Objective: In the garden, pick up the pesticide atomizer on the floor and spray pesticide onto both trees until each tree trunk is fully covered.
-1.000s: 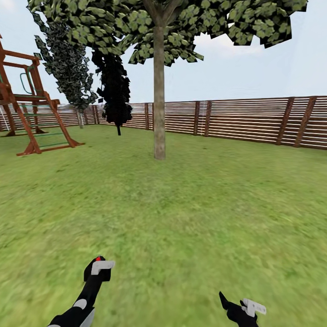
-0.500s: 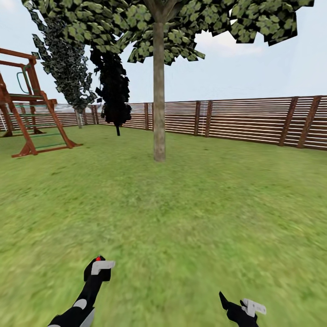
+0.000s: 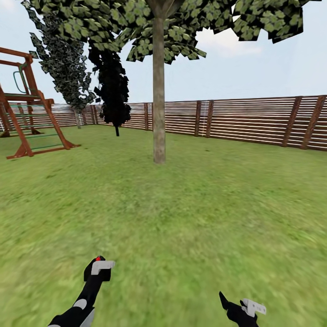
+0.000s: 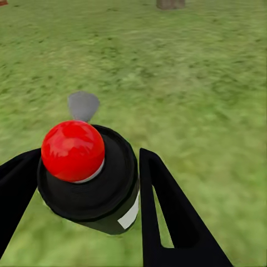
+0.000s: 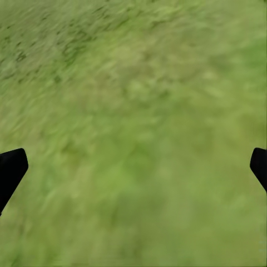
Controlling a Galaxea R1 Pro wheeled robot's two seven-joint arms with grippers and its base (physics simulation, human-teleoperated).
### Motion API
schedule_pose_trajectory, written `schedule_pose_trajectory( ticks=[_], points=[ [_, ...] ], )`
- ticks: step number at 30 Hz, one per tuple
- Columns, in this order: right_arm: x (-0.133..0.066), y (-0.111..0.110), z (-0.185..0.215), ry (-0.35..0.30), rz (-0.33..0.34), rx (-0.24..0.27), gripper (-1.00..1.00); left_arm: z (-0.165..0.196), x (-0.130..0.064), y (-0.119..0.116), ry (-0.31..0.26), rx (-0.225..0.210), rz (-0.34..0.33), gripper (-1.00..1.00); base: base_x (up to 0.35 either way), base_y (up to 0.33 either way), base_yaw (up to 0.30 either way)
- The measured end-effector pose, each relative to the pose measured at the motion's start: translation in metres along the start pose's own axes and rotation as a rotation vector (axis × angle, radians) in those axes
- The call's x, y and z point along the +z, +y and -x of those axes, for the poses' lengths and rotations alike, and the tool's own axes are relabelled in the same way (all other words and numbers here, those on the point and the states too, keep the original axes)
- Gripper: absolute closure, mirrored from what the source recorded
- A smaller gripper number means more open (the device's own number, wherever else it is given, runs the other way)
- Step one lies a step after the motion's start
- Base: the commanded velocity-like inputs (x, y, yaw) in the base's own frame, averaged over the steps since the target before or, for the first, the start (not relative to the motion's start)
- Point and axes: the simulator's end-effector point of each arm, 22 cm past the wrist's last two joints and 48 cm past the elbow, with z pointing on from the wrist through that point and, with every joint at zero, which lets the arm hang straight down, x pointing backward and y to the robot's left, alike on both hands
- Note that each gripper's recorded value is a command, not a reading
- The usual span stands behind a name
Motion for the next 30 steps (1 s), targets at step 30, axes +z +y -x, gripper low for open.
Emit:
schedule_pose_trajectory(
  ticks=[30],
  points=[
    [0.0000, 0.0000, 0.0000, 0.000, 0.000, 0.000, -1.00, 0.0000, 0.0000, -0.0001, 0.000, 0.001, -0.001, 1.00, 0.329, 0.000, 0.019]
  ],
)
